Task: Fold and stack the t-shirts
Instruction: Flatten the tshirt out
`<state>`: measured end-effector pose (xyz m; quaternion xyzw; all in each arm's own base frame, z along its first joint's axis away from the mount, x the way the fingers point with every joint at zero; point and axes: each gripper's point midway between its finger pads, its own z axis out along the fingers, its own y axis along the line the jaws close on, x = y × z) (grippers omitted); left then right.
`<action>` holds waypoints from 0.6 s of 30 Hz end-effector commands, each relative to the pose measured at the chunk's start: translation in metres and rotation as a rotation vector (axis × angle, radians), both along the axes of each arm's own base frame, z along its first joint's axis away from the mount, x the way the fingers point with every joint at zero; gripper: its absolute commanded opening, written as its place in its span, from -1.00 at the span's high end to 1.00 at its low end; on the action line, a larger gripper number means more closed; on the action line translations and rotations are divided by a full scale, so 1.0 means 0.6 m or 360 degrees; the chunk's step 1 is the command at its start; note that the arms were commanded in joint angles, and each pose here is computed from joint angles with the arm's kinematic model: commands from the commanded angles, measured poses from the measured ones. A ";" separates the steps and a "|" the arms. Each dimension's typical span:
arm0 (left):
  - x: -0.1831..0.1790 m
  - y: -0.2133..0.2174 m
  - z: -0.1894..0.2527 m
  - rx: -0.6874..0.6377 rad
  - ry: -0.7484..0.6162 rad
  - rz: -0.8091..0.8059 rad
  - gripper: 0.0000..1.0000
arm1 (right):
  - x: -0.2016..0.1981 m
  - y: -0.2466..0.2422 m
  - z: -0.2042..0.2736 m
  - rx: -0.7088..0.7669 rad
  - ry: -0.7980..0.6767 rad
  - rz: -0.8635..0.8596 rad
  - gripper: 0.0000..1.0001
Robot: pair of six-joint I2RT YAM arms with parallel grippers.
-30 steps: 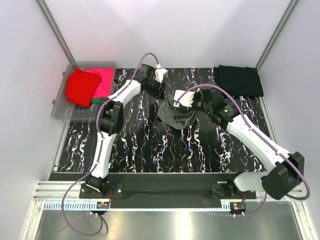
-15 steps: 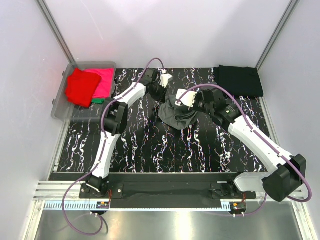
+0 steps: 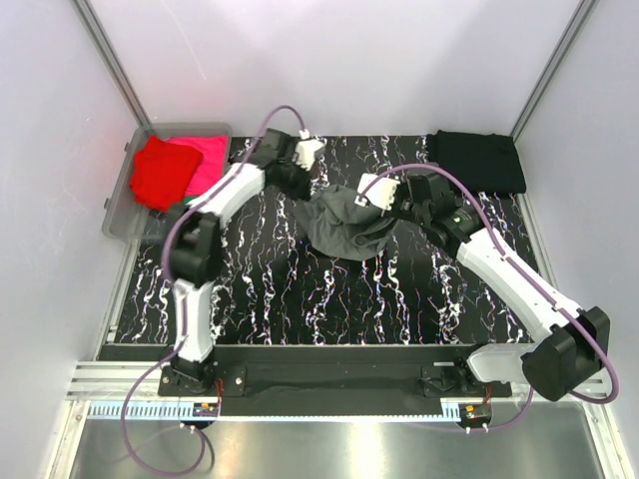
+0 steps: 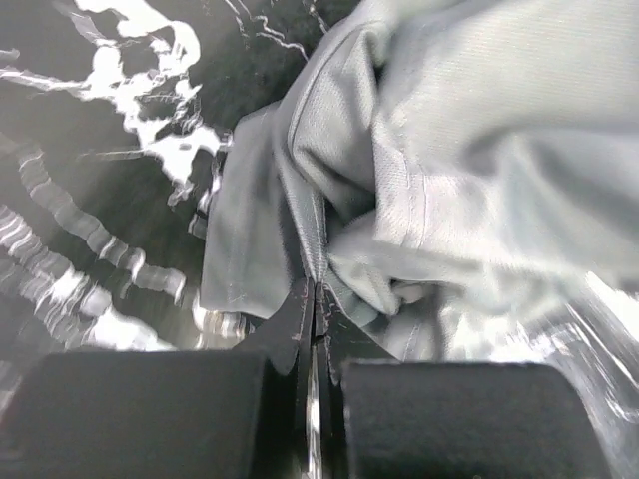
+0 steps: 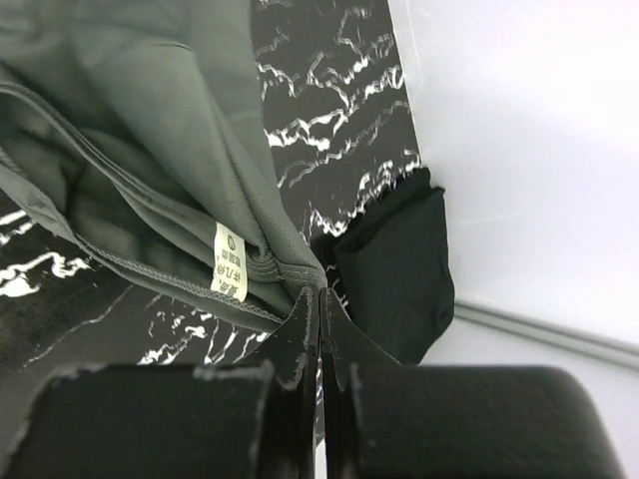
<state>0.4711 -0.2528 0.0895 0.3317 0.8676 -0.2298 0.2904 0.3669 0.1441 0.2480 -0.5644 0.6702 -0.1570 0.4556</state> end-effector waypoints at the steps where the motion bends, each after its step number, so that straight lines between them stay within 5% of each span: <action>1: -0.049 0.028 0.125 -0.0078 -0.0232 -0.0073 1.00 | 0.016 -0.033 0.003 0.0015 -0.0043 -0.0133 1.00; 6: -0.182 0.070 0.118 -0.0038 -0.0138 -0.0146 1.00 | 0.021 -0.083 -0.052 0.0019 0.0082 -0.0265 1.00; 11: -0.246 0.094 0.096 0.0022 -0.0042 -0.0157 1.00 | 0.049 -0.112 -0.112 0.0108 0.0198 -0.0385 1.00; 14: -0.239 0.110 0.079 0.0112 -0.0017 -0.0090 1.00 | 0.084 -0.129 -0.137 0.0159 0.0237 -0.0502 0.98; 15: -0.219 0.119 0.087 0.0170 -0.0066 -0.0021 0.99 | 0.096 -0.143 -0.143 0.0171 0.0240 -0.0580 0.83; 18: -0.153 0.124 0.120 0.0217 -0.0189 0.0089 0.68 | 0.146 -0.187 -0.146 0.0275 0.0241 -0.0860 0.56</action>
